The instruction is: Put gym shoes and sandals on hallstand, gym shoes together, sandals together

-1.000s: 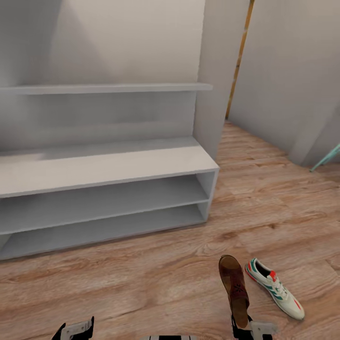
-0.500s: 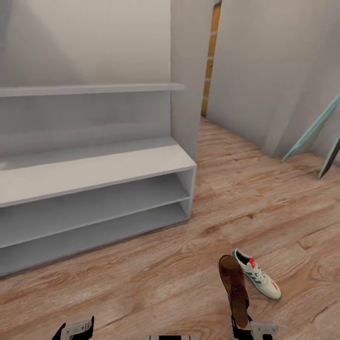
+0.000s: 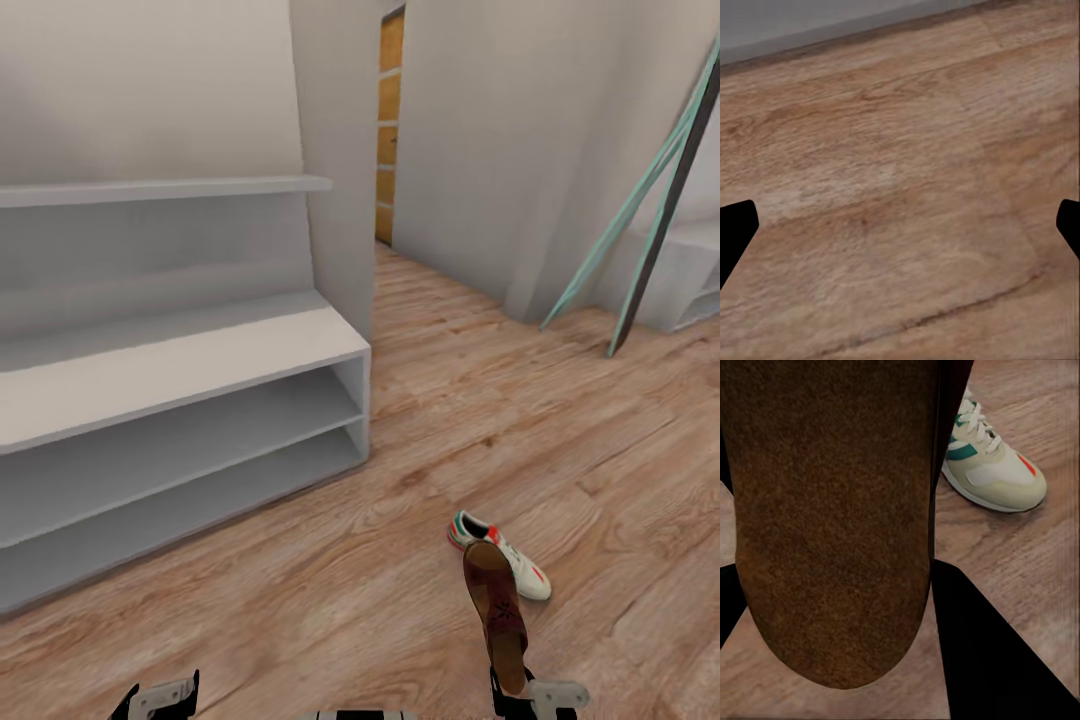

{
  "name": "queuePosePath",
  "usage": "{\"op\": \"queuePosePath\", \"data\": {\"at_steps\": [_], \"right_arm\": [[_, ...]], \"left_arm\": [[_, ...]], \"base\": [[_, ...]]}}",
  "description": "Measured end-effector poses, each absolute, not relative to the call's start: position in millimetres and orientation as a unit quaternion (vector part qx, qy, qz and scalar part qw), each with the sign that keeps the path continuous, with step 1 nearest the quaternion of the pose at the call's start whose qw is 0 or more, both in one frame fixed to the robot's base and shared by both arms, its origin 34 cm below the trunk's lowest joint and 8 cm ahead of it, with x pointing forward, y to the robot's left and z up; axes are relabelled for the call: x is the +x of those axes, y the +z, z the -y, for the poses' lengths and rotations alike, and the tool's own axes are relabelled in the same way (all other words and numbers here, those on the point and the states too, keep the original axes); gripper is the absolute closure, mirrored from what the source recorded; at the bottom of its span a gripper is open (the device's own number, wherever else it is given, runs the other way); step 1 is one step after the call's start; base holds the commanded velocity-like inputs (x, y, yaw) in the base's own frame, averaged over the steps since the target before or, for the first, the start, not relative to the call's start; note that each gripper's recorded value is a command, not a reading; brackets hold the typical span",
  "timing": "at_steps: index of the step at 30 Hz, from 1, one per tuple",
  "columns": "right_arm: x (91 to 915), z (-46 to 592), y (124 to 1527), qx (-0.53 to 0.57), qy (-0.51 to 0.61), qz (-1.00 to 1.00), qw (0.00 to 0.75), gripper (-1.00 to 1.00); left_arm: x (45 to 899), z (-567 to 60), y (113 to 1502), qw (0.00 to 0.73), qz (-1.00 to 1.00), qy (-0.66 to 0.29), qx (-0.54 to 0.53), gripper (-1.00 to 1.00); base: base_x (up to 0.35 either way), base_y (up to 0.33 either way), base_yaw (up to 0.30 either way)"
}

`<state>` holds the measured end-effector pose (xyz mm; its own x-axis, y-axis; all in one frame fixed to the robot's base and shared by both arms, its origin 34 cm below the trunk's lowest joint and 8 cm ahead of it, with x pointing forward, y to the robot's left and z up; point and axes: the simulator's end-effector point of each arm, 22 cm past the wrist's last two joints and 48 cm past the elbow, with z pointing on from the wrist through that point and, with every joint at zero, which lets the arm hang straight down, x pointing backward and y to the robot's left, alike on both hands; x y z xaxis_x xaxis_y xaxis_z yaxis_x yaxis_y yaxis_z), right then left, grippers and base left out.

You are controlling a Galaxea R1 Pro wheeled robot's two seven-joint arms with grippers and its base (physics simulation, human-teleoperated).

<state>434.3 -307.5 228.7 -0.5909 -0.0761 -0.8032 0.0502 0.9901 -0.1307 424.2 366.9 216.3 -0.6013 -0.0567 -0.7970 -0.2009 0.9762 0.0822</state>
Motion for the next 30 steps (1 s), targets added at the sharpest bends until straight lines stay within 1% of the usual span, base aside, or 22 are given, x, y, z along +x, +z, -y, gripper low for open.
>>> {"op": "queuePosePath", "data": {"at_steps": [30], "right_arm": [[434.3,307.5,228.7,-0.007,-0.070,-0.889,0.452,1.00]], "left_arm": [[424.7,-367.1,216.6,0.441,-0.891,0.082,-0.073,-1.00]], "base": [[0.000,0.000,-0.281]]}}
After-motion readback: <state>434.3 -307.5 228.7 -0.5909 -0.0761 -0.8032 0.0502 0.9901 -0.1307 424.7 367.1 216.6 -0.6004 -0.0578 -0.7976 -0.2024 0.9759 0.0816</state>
